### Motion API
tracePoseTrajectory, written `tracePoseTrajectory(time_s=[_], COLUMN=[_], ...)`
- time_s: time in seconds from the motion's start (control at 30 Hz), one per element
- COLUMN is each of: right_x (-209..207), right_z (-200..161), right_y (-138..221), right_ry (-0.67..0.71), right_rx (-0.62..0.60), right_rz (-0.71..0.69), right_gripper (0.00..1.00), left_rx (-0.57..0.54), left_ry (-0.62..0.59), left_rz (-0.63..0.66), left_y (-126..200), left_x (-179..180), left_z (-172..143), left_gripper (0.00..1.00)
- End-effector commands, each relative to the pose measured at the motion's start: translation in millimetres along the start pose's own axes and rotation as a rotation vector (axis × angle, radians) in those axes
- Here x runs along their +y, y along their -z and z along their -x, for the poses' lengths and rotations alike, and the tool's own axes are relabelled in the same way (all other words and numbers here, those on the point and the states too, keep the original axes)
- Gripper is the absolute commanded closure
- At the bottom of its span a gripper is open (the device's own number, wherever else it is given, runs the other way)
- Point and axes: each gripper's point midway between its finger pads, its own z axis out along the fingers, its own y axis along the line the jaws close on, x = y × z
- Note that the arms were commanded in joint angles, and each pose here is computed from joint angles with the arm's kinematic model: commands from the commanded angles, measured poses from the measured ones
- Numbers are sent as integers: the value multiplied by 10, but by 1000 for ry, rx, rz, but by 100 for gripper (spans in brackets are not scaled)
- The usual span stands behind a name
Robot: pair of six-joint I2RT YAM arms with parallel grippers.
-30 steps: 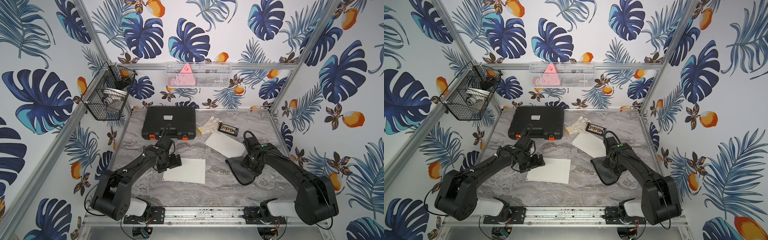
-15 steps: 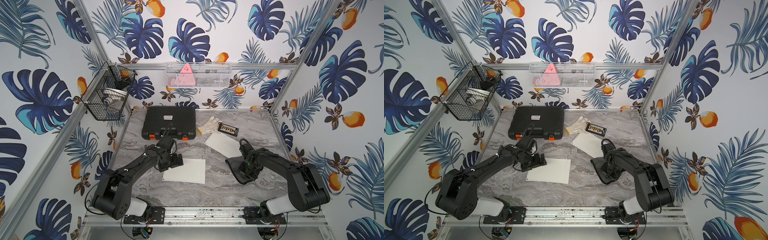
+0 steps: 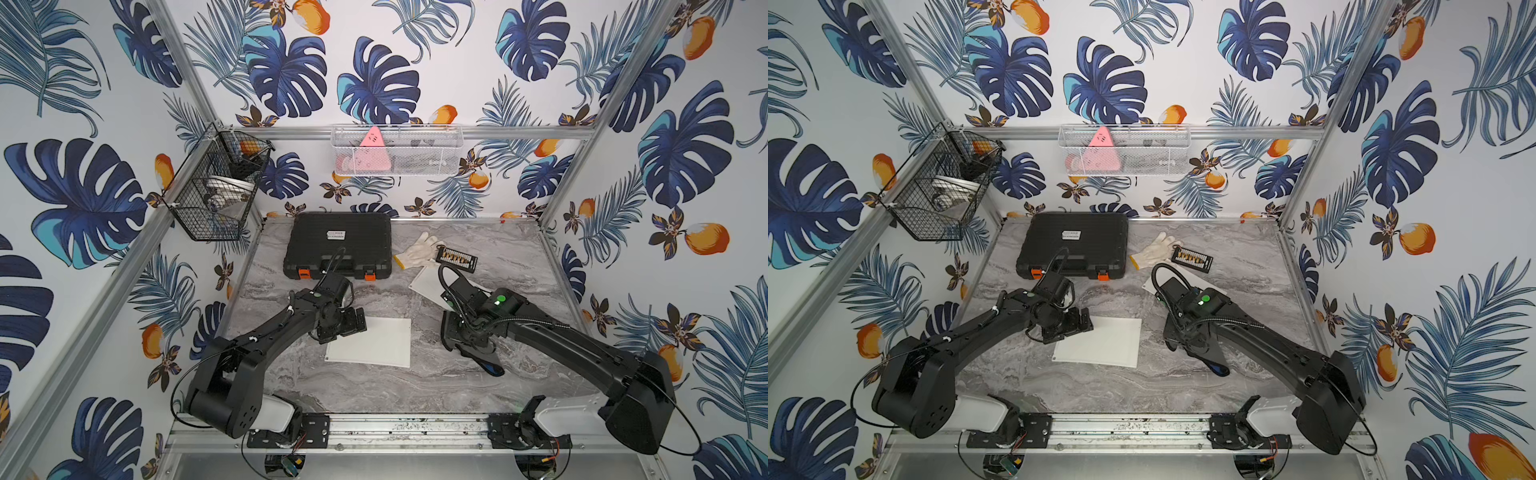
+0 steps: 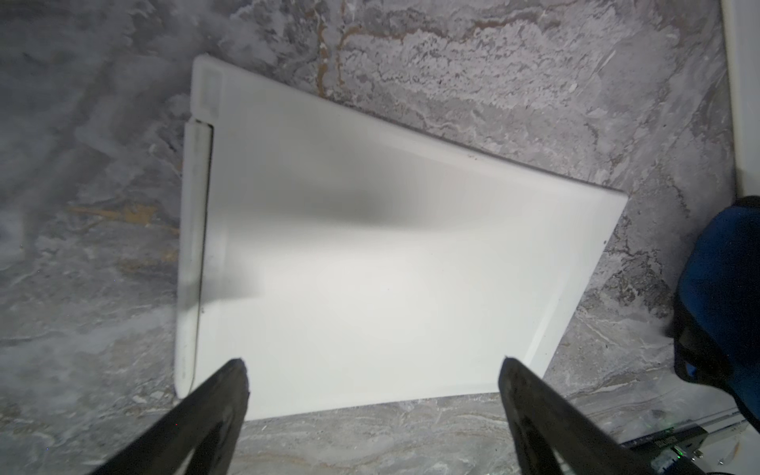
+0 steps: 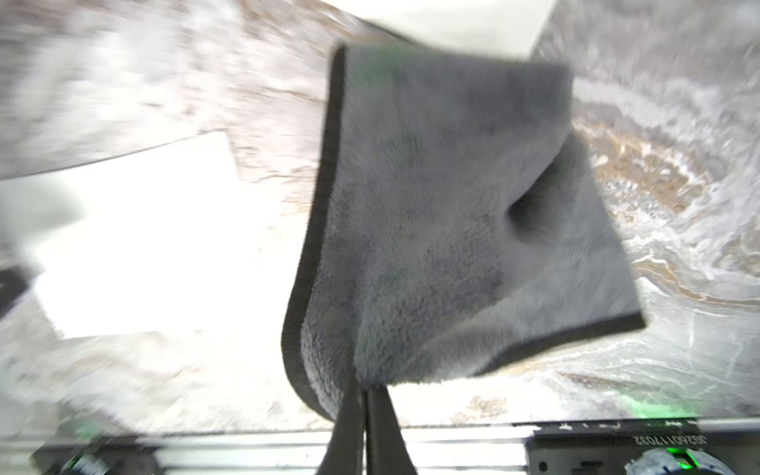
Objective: Wipe the drawing tablet
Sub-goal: Pick up the cleaning item at the center of the board.
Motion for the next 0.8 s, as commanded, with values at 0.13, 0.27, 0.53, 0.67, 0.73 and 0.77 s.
tracePoseTrajectory(time_s=[0.13,0.27,0.53,0.67,0.73,0.77], right_x=[19,-425,-788,-442,-262,-203], right_z=[218,406,476,79,-114,-151], right_y=[706,703,170,-317,-529,-601], right_ry=[-32,-87,-142,-46,22,39], right_rx=[-166,-208,-103,71,133,144], right_rz=[65,-65,-147,-104,-105,-101], right_gripper=[100,100,100,100,100,100], left_rx=[-26,-30,-23,-22,-21,-22], left_ry=[-11,-10,-9,-6,-8,-9], left_rz=[-2,-2,0,6,5,3], left_y=[58,83,95,95,94,97], left_x=[-27,-19,30,57,58,55], left_z=[57,42,-40,-58,-67,-69], left_gripper=[1,1,1,1,1,1])
